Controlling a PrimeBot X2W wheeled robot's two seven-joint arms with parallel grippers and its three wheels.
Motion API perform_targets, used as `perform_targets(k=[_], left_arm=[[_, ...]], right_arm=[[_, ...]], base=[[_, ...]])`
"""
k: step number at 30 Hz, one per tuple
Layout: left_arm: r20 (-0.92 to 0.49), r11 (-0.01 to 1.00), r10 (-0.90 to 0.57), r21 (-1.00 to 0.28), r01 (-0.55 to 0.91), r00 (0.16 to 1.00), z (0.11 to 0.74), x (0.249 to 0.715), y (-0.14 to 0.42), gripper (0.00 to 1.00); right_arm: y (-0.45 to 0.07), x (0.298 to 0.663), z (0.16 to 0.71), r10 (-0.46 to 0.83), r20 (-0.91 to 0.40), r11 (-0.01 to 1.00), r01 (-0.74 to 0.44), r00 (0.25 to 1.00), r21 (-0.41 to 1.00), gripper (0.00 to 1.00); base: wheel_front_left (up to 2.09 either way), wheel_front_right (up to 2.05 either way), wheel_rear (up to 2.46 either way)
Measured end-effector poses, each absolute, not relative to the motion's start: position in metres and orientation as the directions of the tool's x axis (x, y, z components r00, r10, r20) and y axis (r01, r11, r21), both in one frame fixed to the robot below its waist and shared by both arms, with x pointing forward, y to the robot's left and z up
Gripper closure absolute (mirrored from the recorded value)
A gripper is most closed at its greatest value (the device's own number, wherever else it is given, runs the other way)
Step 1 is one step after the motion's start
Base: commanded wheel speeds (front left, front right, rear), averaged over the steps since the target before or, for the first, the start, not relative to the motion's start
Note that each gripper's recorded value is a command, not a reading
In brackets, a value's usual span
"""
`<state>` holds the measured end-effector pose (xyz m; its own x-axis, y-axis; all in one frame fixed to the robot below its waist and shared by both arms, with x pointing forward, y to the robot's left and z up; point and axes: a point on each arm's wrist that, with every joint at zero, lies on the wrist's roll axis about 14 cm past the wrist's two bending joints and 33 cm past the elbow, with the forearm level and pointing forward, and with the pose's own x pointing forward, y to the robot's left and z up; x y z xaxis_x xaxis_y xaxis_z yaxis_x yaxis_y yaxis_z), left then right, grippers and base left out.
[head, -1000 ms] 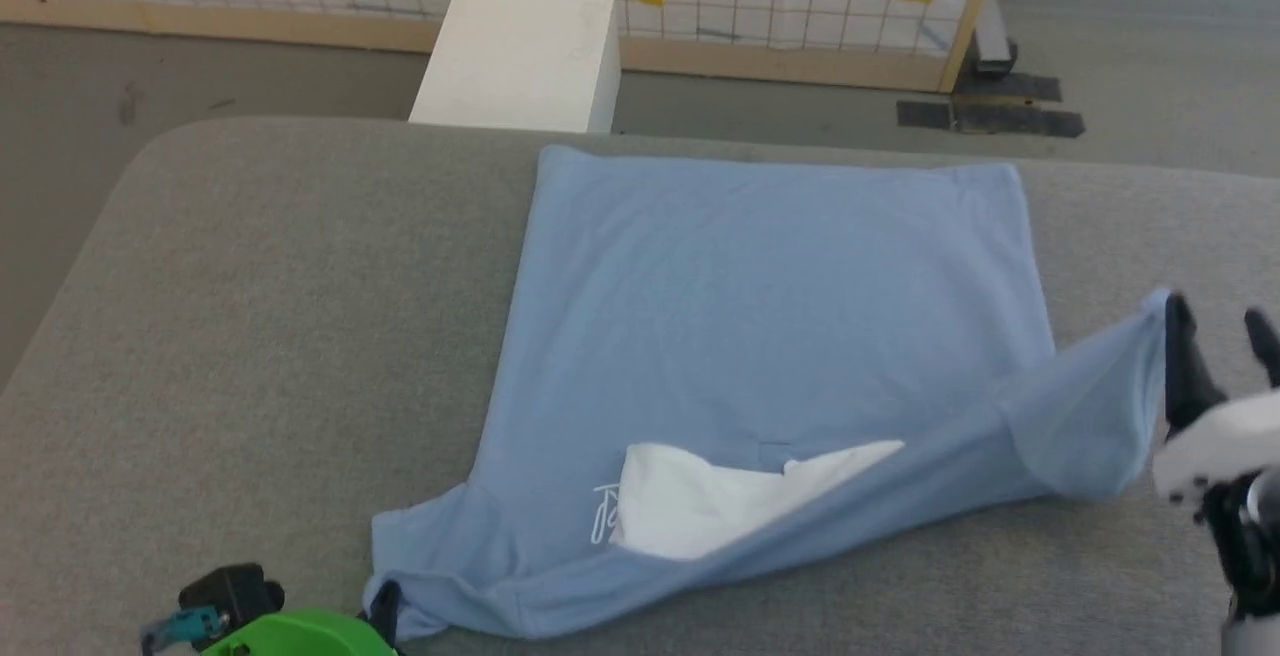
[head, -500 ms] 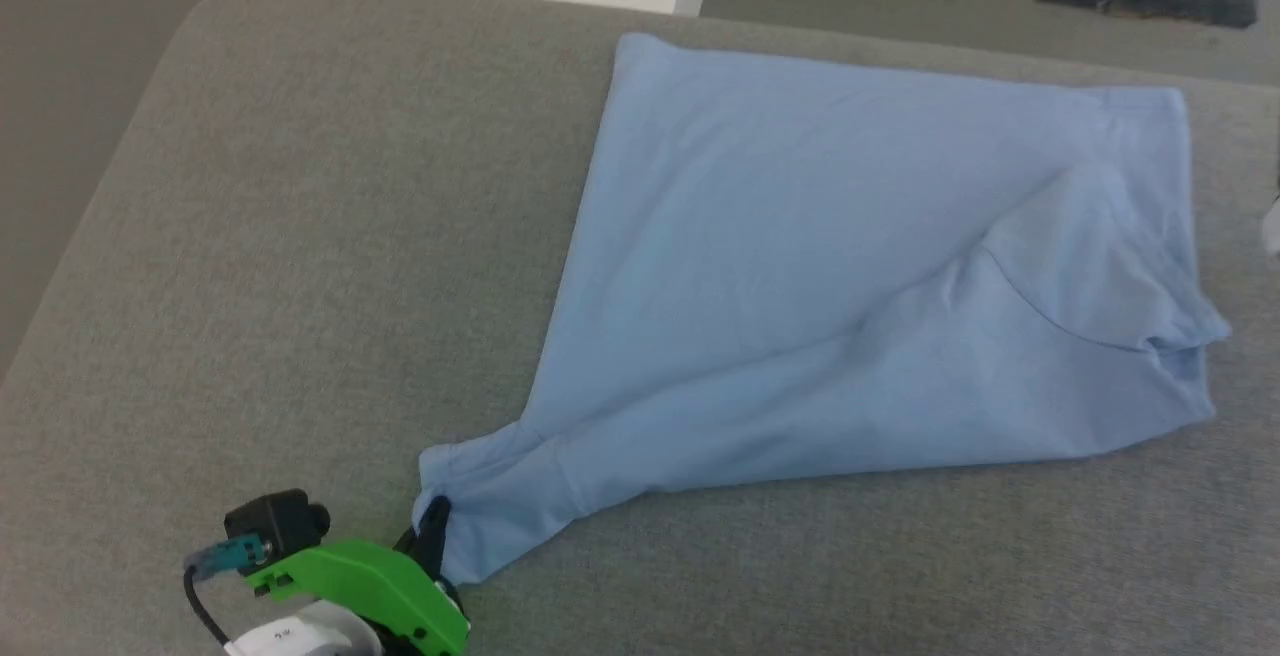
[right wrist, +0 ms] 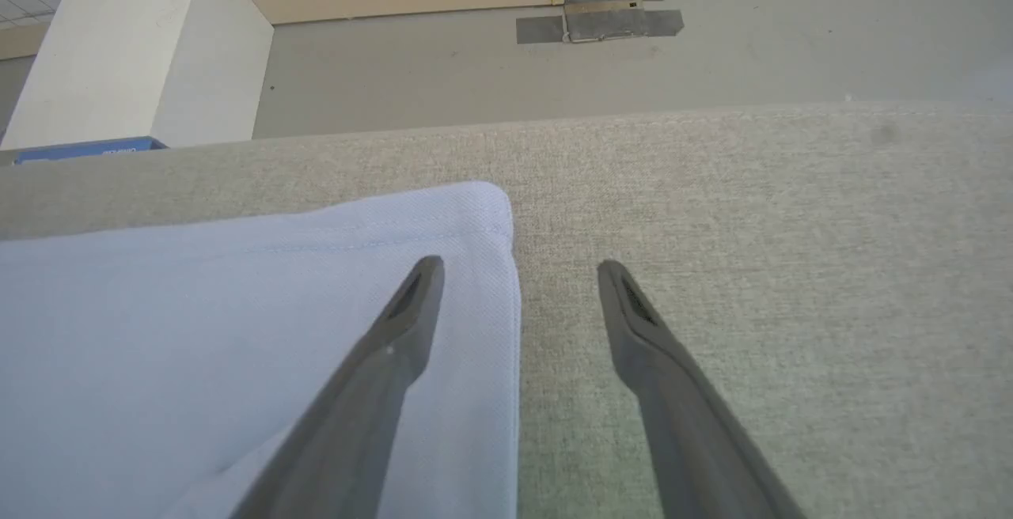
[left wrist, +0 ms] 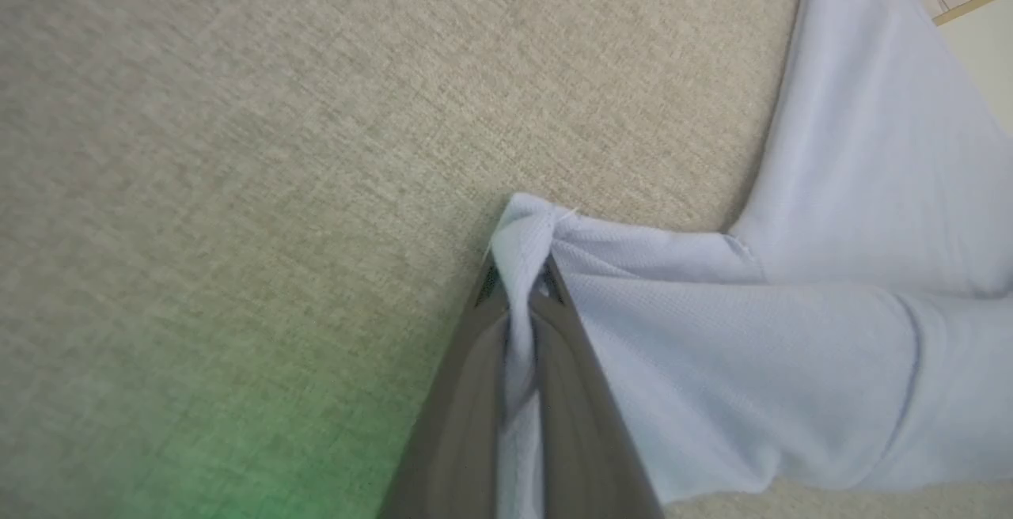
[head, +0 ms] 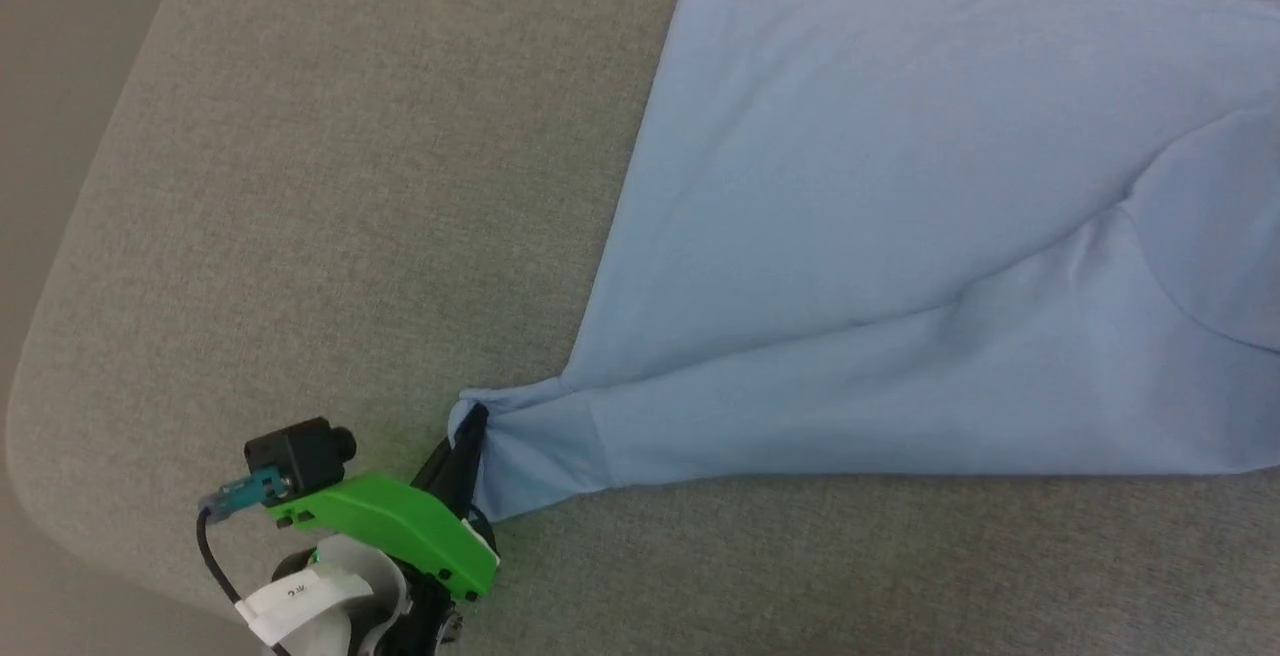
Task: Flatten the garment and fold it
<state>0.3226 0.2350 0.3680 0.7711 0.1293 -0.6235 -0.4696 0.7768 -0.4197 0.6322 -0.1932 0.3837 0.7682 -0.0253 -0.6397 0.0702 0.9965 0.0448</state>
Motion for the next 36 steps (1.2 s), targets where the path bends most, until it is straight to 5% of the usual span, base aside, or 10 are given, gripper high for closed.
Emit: perform_targets(k=[4, 5, 8, 11, 16, 22, 30, 36], left_arm=[[-0.627, 0.775, 0.135, -0.416, -0.476, 0.767, 0.364, 0.324, 0.237, 1.00], [-0.627, 0.775, 0.136, -0.414, -0.477, 0.767, 0.363, 0.325, 0.237, 1.00], [-0.626, 0.775, 0.146, -0.409, -0.482, 0.766, 0.362, 0.325, 0.240, 1.00], [-0.623, 0.774, 0.149, -0.409, -0.482, 0.768, 0.363, 0.325, 0.240, 1.00], [-0.610, 0.775, 0.145, -0.420, -0.473, 0.779, 0.366, 0.325, 0.240, 1.00], [-0.598, 0.777, 0.144, -0.425, -0.464, 0.789, 0.375, 0.317, 0.242, 1.00], [-0.597, 0.780, 0.122, -0.436, -0.449, 0.793, 0.385, 0.293, 0.235, 1.00], [-0.577, 0.791, 0.091, -0.453, -0.411, 0.812, 0.396, 0.289, 0.227, 1.00]], right_arm=[[-0.185, 0.625, 0.355, -0.019, -0.758, 0.996, 0.080, 0.652, 0.044, 0.00], [-0.184, 0.626, 0.354, -0.023, -0.774, 0.996, 0.081, 0.633, 0.037, 0.50], [-0.181, 0.628, 0.356, -0.026, -0.793, 0.996, 0.085, 0.609, 0.032, 1.00], [-0.173, 0.630, 0.365, -0.010, -0.762, 0.995, 0.082, 0.647, 0.057, 1.00], [-0.171, 0.632, 0.397, 0.000, -0.563, 0.992, 0.070, 0.826, 0.103, 1.00], [-0.187, 0.590, 0.425, -0.030, -0.342, 0.989, 0.077, 0.939, 0.124, 1.00], [-0.248, 0.483, 0.426, -0.170, -0.366, 0.976, 0.208, 0.915, 0.066, 1.00], [-0.303, 0.392, 0.409, -0.277, -0.536, 0.937, 0.349, 0.798, 0.036, 1.00]], base=[[0.00, 0.00, 0.00], [0.00, 0.00, 0.00], [0.00, 0.00, 0.00], [0.00, 0.00, 0.00], [0.00, 0.00, 0.00], [0.00, 0.00, 0.00], [0.00, 0.00, 0.00], [0.00, 0.00, 0.00]])
